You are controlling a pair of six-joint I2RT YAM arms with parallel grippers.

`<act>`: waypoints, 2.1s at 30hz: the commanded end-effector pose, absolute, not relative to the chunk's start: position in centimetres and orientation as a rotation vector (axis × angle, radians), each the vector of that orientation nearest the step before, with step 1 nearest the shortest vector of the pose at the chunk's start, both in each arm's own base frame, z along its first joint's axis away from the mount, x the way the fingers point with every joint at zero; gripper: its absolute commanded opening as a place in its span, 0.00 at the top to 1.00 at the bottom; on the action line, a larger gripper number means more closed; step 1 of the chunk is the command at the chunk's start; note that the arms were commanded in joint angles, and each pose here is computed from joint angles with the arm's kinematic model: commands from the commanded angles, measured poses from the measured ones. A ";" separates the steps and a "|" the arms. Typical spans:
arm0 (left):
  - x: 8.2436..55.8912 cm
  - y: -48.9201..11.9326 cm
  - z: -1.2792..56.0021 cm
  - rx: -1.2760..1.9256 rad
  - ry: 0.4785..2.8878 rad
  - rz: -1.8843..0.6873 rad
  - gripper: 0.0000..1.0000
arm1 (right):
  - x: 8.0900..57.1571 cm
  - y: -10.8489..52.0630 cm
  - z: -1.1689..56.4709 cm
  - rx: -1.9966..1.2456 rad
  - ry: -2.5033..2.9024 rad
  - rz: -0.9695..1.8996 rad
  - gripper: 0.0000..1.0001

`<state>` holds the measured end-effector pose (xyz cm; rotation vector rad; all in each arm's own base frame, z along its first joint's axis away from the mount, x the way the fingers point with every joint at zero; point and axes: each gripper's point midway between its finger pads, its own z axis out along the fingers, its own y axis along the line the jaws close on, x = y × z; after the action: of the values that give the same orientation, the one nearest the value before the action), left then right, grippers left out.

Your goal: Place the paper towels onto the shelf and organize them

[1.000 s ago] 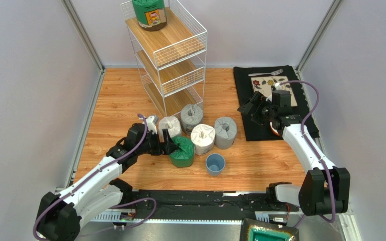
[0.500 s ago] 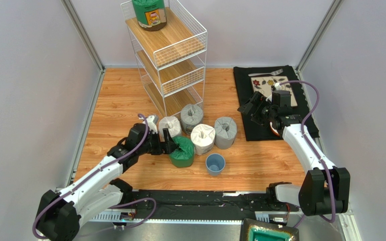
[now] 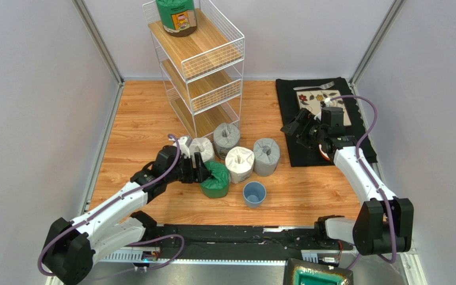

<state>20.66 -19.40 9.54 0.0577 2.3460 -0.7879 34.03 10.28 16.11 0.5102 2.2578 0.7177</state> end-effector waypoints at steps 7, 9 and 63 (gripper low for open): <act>21.2 -20.3 10.4 0.161 2.354 -0.710 0.36 | 34.0 10.2 16.2 0.493 2.252 0.702 0.08; 21.1 -20.5 10.6 0.174 2.350 -0.714 0.40 | 33.9 10.2 16.1 0.493 2.254 0.705 0.08; 27.6 -20.4 67.3 0.325 0.911 -0.551 0.53 | 33.3 10.8 17.3 0.496 2.234 0.757 0.09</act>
<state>27.56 -22.49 61.88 0.3907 1.1002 -0.6730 33.83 10.31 16.19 0.5113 2.2600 0.7210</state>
